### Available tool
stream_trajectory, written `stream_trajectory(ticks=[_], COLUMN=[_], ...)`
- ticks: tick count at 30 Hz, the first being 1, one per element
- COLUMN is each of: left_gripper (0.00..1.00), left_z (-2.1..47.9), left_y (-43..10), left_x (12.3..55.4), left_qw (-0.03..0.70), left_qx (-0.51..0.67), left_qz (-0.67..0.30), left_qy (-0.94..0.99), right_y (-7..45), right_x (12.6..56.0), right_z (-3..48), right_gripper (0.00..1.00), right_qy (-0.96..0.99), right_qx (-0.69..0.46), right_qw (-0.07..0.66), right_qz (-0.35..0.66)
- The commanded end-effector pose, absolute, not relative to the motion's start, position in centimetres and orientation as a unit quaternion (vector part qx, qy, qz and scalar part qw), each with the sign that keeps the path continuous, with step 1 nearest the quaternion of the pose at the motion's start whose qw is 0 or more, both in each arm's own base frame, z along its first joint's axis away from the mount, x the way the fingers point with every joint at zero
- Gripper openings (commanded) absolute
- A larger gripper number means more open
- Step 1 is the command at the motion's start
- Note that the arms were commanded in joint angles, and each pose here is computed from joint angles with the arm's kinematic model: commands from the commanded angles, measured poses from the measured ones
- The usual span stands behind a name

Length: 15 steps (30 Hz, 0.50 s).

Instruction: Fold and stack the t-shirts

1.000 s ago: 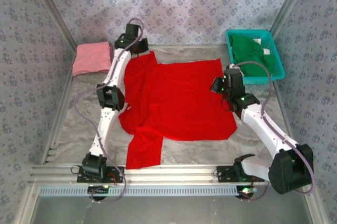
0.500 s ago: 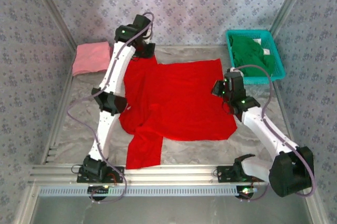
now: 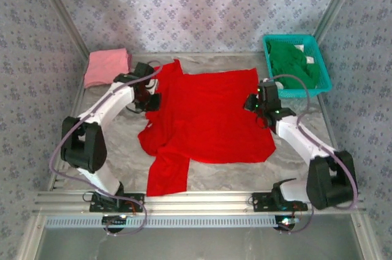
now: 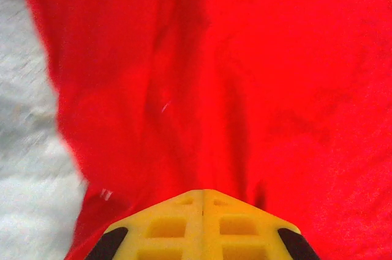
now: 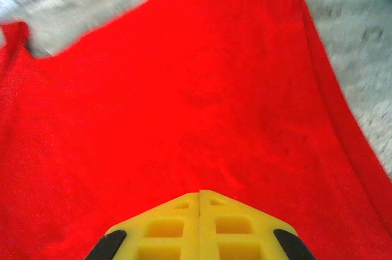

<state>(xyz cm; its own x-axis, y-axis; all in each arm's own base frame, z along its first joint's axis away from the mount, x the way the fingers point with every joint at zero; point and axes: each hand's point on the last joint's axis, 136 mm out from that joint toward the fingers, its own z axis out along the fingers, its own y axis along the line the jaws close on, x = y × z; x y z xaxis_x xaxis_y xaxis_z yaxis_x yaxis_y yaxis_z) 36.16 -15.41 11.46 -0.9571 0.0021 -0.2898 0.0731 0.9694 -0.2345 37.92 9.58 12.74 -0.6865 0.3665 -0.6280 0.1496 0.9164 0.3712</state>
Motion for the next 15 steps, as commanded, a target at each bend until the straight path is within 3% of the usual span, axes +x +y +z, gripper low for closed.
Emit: stream_trajectory(ticks=[1,15], left_gripper=[0.00,0.00], left_z=[9.7,1.1], left_y=[-15.9,-11.6], left_x=[39.8,45.9], left_qw=[0.185,0.123], left_qx=[-0.008,-0.081], left_qz=[-0.140,-0.089], left_qy=[0.973,0.985], right_y=[10.2,8.9], right_x=[39.1,44.3], right_z=[11.3,3.3], right_gripper=[0.00,0.00], right_qy=[0.916,0.923], right_qx=[0.139,0.254], right_qw=[0.344,0.247], right_qz=[0.150,0.148])
